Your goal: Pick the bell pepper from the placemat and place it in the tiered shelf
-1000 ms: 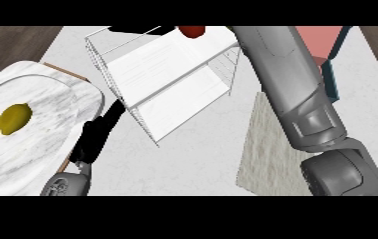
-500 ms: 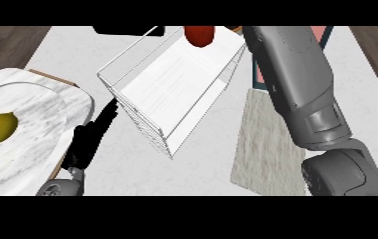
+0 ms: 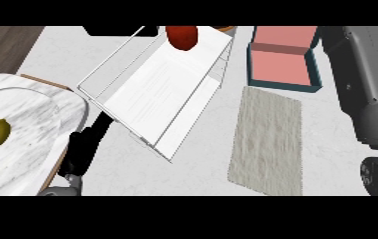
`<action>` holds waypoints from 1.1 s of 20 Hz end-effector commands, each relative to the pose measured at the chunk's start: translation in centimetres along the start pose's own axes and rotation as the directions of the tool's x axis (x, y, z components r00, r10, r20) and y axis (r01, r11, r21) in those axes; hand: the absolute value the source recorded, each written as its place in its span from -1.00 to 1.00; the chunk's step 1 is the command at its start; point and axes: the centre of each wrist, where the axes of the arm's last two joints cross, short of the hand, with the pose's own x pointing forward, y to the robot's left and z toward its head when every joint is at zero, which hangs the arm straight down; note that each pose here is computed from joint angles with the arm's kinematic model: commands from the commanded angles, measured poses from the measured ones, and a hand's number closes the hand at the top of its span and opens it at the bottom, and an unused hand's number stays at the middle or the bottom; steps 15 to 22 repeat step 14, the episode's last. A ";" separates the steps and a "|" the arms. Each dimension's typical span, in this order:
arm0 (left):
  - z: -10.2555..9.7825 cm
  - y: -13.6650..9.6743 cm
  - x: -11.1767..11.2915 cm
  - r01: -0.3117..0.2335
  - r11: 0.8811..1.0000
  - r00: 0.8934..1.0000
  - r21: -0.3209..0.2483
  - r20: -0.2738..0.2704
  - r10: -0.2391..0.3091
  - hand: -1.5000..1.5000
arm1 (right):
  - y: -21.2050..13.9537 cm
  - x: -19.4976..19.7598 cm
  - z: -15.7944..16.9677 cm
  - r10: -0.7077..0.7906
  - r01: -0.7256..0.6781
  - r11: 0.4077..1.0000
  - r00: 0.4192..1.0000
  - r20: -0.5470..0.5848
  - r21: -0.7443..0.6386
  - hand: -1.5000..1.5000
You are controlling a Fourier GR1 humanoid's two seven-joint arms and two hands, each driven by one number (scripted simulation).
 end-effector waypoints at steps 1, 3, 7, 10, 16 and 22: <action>0.4 -1.3 -0.4 0.009 1.000 1.000 0.010 -0.008 -0.009 0.00 | -5.8 -1.6 0.1 0.000 -0.001 1.000 1.000 0.022 0.021 -1.00; 0.5 0.5 -0.2 0.020 1.000 1.000 -0.001 -0.006 -0.020 0.00 | -10.0 -1.2 0.1 0.036 -0.037 0.999 0.997 0.064 0.017 -1.00; -0.4 0.0 0.5 0.003 1.000 1.000 -0.010 0.010 -0.003 0.00 | -11.6 -1.5 -0.2 0.039 -0.044 0.996 0.997 0.067 0.083 -1.00; -1.0 0.1 1.1 -0.004 1.000 1.000 -0.020 0.004 0.004 0.00 | -12.6 -2.3 0.2 0.056 -0.067 0.992 0.993 0.106 0.105 -1.00; -1.1 -0.6 -0.2 0.013 1.000 1.000 -0.010 0.024 -0.013 0.00 | -13.6 -2.6 0.0 0.096 -0.101 0.990 0.994 0.053 0.098 -1.00; -1.1 -0.6 -0.2 0.013 1.000 1.000 -0.010 0.024 -0.013 0.00 | -13.6 -2.6 0.0 0.096 -0.101 0.990 0.994 0.053 0.098 -1.00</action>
